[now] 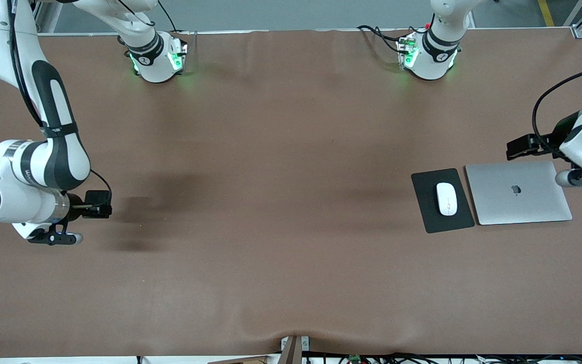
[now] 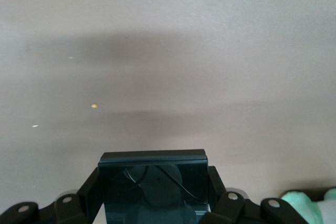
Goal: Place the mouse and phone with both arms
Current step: 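Lower the black phone beside the green plush toy with the right gripper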
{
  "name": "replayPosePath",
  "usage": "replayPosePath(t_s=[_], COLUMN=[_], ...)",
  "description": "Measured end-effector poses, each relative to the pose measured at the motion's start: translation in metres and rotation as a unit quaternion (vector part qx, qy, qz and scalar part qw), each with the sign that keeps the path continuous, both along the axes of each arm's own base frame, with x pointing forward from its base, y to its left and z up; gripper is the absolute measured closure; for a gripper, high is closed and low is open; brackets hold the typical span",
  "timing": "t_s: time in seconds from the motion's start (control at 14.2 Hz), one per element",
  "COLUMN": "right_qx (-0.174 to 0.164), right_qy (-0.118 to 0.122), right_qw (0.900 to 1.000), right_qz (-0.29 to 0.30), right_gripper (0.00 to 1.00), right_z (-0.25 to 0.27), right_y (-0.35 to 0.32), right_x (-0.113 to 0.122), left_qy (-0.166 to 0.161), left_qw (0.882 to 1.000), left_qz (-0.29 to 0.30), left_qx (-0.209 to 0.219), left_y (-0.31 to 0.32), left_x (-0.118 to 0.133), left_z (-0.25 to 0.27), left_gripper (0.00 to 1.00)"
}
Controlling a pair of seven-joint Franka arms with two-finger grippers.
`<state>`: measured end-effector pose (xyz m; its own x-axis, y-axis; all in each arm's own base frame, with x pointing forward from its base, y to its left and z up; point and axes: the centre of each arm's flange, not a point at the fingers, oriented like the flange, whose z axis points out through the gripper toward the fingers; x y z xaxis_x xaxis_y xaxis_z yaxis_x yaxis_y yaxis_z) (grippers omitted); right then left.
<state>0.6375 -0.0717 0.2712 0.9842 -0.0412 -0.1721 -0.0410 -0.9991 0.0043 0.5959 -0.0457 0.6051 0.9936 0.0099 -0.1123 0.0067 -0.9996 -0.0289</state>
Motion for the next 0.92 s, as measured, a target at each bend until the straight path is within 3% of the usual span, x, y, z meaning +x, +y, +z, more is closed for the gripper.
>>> replayPosePath(t_s=[0.14,0.35,0.63,0.92], right_qx=[0.001,0.004,0.003,0.007], right_qy=[-0.011,-0.002,-0.016,-0.008], right_qw=[1.000,1.000,1.000,1.000], right_qz=[0.003,-0.005,-0.009,-0.014], right_gripper=[0.19,0.19,0.19,0.19], right_z=[-0.021,-0.043,-0.051,-0.063], right_y=[-0.022,-0.044,-0.068,-0.089], right_x=[-0.013,-0.032,-0.041,-0.056], left_qy=[-0.019,-0.039,-0.047,-0.048], left_qw=[1.000,0.999,0.998,0.998], left_qz=[0.000,0.000,0.002,-0.005], left_qx=[0.006,0.019,0.029,0.032], left_y=[-0.006,-0.014,-0.018,-0.014], left_x=[-0.010,-0.025,-0.031,-0.038], left_z=[0.023,0.048,0.057,0.064], left_gripper=[0.00,0.00,0.00,0.00])
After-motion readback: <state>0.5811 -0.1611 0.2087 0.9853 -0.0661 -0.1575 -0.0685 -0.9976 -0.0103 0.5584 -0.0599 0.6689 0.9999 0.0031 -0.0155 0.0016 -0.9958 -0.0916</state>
